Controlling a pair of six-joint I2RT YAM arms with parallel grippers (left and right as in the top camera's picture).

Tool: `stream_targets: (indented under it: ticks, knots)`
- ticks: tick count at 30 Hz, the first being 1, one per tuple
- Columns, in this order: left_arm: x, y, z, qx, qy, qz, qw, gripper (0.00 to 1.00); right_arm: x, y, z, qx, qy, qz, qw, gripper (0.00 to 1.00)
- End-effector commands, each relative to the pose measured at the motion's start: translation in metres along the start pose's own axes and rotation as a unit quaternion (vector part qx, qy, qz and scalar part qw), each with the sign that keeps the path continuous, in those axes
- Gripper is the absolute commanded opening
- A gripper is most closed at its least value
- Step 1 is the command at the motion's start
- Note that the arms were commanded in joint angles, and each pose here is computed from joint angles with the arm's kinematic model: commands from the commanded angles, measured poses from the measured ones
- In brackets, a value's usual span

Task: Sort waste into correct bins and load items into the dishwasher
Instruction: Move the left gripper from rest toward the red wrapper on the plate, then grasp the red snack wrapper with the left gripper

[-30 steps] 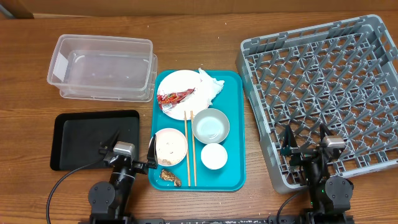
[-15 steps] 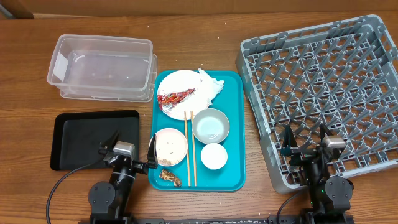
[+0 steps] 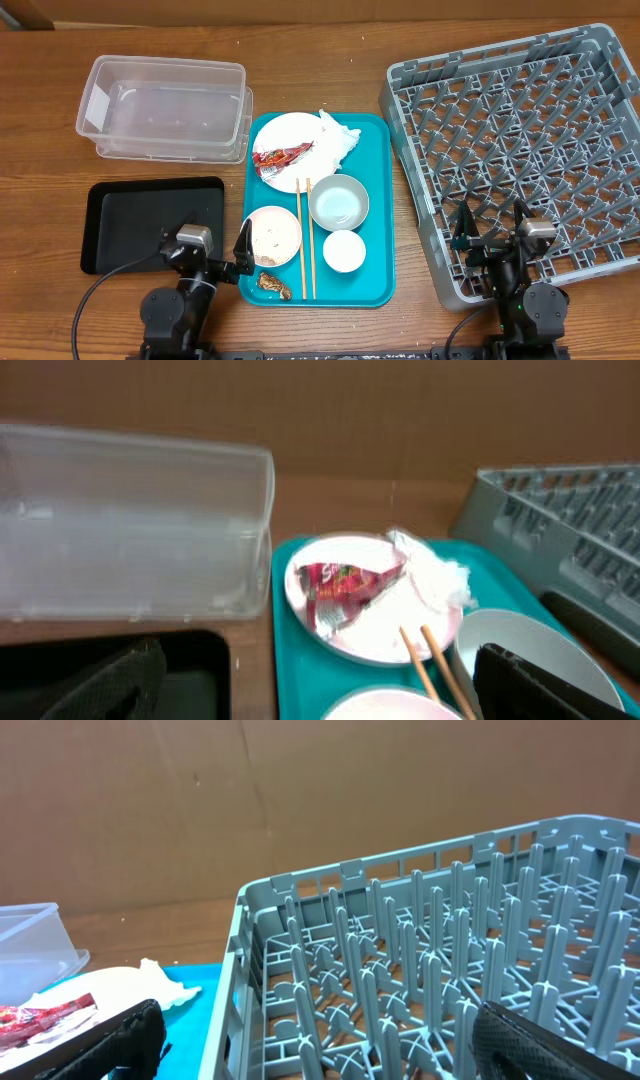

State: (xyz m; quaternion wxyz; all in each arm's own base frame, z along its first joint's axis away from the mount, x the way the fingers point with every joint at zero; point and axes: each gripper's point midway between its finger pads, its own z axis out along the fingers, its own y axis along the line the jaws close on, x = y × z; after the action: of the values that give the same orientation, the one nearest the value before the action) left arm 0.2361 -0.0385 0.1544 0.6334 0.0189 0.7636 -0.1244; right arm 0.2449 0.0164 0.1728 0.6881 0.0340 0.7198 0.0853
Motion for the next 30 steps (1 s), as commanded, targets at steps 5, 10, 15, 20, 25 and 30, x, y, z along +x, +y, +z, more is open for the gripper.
stream_targets:
  ticks: [5, 10, 15, 20, 25, 30]
  knots:
    - [-0.030, -0.006, -0.008, -0.008, 0.064, -0.026, 0.998, 1.00, -0.056, 0.008, -0.013, 0.007, 0.012, 0.016, 1.000, 1.00]
    - [-0.044, -0.005, 0.003, -0.021, 0.152, -0.040, 0.987, 1.00, -0.075, 0.012, -0.013, 0.024, 0.087, 0.044, 0.995, 1.00]
    - [-0.059, -0.006, 0.010, -0.027, 0.281, -0.027, 0.959, 1.00, -0.086, 0.013, -0.010, 0.046, 0.191, 0.048, 0.979, 1.00]
    - [-0.072, -0.006, 0.012, -0.028, 0.350, -0.009, 0.936, 1.00, -0.085, 0.013, -0.006, 0.059, 0.256, 0.043, 0.964, 1.00]
    - [-0.073, -0.014, 0.027, 0.002, 0.358, -0.023, 0.933, 1.00, -0.071, 0.010, 0.001, 0.066, 0.285, 0.046, 0.955, 1.00]
    - [-0.088, -0.021, 0.056, 0.029, 0.314, -0.010, 0.949, 1.00, -0.073, 0.011, 0.002, 0.065, 0.283, 0.046, 0.956, 1.00]
